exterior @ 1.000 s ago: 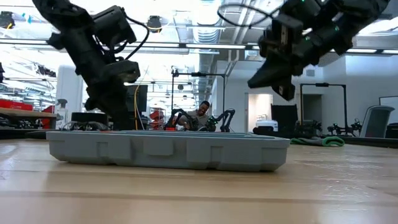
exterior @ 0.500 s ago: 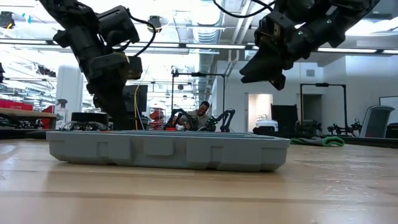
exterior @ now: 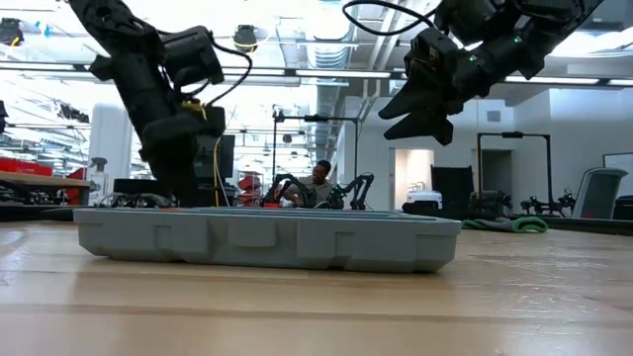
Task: Prefit tool cases
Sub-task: Put the orange hex key set into the gray prefit tool case
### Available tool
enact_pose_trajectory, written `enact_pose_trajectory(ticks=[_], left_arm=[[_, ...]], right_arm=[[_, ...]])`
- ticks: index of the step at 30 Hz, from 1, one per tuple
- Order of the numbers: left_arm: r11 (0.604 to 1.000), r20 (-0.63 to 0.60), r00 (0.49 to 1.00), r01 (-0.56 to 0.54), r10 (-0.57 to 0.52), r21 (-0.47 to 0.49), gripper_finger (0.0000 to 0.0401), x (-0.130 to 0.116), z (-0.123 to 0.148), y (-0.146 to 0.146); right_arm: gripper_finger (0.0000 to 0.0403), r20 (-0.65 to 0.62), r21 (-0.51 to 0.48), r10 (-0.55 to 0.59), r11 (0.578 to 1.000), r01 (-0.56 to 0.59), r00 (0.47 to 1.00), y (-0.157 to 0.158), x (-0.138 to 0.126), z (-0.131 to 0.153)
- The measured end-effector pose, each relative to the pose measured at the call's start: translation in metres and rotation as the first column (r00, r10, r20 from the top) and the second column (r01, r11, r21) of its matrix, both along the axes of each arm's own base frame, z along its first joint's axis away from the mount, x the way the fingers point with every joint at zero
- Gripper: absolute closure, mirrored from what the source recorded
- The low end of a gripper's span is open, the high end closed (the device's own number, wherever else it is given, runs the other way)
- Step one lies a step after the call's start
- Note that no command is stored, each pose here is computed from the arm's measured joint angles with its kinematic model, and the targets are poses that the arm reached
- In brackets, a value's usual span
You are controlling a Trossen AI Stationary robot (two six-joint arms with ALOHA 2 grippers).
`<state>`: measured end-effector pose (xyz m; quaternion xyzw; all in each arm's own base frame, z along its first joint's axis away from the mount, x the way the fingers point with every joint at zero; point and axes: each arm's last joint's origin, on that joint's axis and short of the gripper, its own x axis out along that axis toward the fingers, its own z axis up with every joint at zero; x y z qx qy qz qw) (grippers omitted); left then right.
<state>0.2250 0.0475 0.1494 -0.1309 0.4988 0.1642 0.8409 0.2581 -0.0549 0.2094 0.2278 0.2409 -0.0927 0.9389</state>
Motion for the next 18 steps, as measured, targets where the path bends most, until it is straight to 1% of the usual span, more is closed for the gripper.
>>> enact_pose_trajectory(ticks=[3,6,10,14,18], left_arm=[[0.998,-0.054,0.996,0.067,-0.066,0.017,0.0156,0.005,-0.013,-0.003],[0.997,-0.072,0.994,0.081,-0.081,0.005,0.0156,0.008,-0.021,-0.003],[0.997,-0.092,0.992,0.081,-0.081,-0.002,0.0157,0.010,-0.025,-0.003],[0.998,-0.089,0.995,0.053,-0.051,0.019,0.0158,0.010,-0.026,-0.002],[0.999,-0.090,0.995,0.044,-0.042,0.020,0.0178,0.010,-0.026,-0.002]], right_arm=[[0.0194,-0.001,-0.001,-0.004,1.000,0.004,1.000,-0.001,0.000,0.000],[0.0194,-0.003,-0.001,-0.007,1.000,0.007,1.000,-0.002,-0.001,0.000],[0.0194,-0.019,0.006,-0.009,1.000,0.009,1.000,-0.002,-0.001,-0.002],[0.0195,-0.039,0.010,-0.009,1.000,0.009,0.999,-0.002,-0.002,-0.003],[0.0195,-0.042,0.007,-0.015,1.000,0.015,0.999,-0.002,-0.002,-0.004]])
